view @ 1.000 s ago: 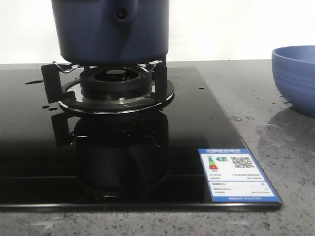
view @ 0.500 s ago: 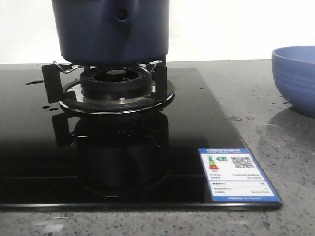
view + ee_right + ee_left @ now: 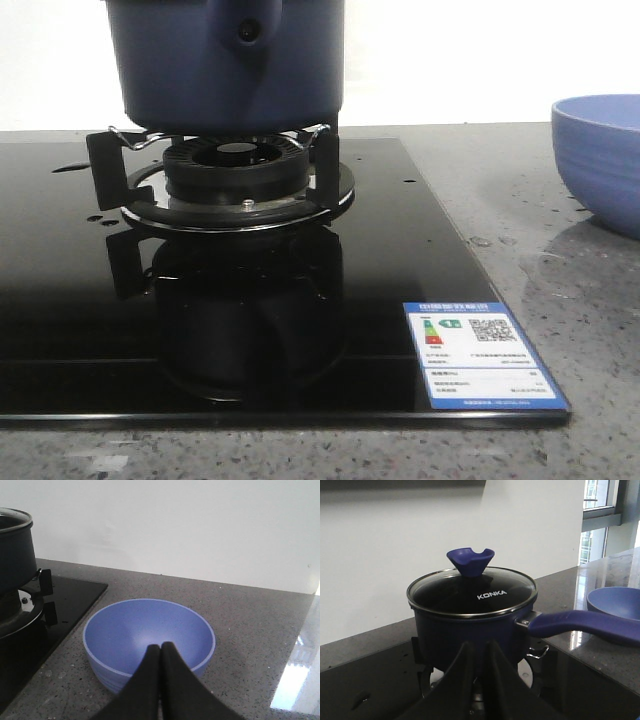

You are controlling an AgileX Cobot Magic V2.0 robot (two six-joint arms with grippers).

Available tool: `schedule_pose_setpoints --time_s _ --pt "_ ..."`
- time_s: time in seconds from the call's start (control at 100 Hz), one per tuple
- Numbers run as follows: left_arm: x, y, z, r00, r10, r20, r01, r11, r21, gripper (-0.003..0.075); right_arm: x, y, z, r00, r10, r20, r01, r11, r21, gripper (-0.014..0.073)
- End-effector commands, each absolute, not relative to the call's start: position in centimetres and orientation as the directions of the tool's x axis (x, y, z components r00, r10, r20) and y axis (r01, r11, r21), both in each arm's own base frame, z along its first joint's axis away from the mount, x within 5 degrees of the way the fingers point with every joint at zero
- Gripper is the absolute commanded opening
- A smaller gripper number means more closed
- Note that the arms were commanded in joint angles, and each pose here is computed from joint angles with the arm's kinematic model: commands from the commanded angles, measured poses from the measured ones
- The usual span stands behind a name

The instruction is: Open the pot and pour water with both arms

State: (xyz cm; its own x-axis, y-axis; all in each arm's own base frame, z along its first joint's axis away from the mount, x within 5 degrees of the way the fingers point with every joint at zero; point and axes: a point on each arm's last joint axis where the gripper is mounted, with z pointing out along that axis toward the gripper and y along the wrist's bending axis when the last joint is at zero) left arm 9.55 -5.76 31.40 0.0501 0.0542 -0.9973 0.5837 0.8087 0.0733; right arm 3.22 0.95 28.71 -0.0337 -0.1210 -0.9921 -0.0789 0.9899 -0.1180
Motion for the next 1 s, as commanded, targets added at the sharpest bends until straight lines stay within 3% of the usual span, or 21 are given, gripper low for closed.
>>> schedule_pose_setpoints --time_s 0.0,0.41,0.99 --pt "9.3 -5.6 31.9 0.057 0.001 -0.998 0.577 0.816 0.034 -0.002 2.7 0.8 30.1 0.09 -0.134 -0.987 -0.041 0.99 -0.138 -0.0069" --pt "8.5 -6.8 31.9 0.054 -0.014 -0.998 0.682 0.731 0.026 -0.002 2.5 0.8 30.1 0.099 -0.134 -0.986 -0.039 0.99 -0.139 -0.0069" --pt "8.4 -7.0 31.0 0.031 -0.005 -1.0 0.691 0.723 0.018 -0.002 2.5 0.8 30.1 0.099 -0.134 -0.986 -0.039 0.99 -0.139 -0.0069"
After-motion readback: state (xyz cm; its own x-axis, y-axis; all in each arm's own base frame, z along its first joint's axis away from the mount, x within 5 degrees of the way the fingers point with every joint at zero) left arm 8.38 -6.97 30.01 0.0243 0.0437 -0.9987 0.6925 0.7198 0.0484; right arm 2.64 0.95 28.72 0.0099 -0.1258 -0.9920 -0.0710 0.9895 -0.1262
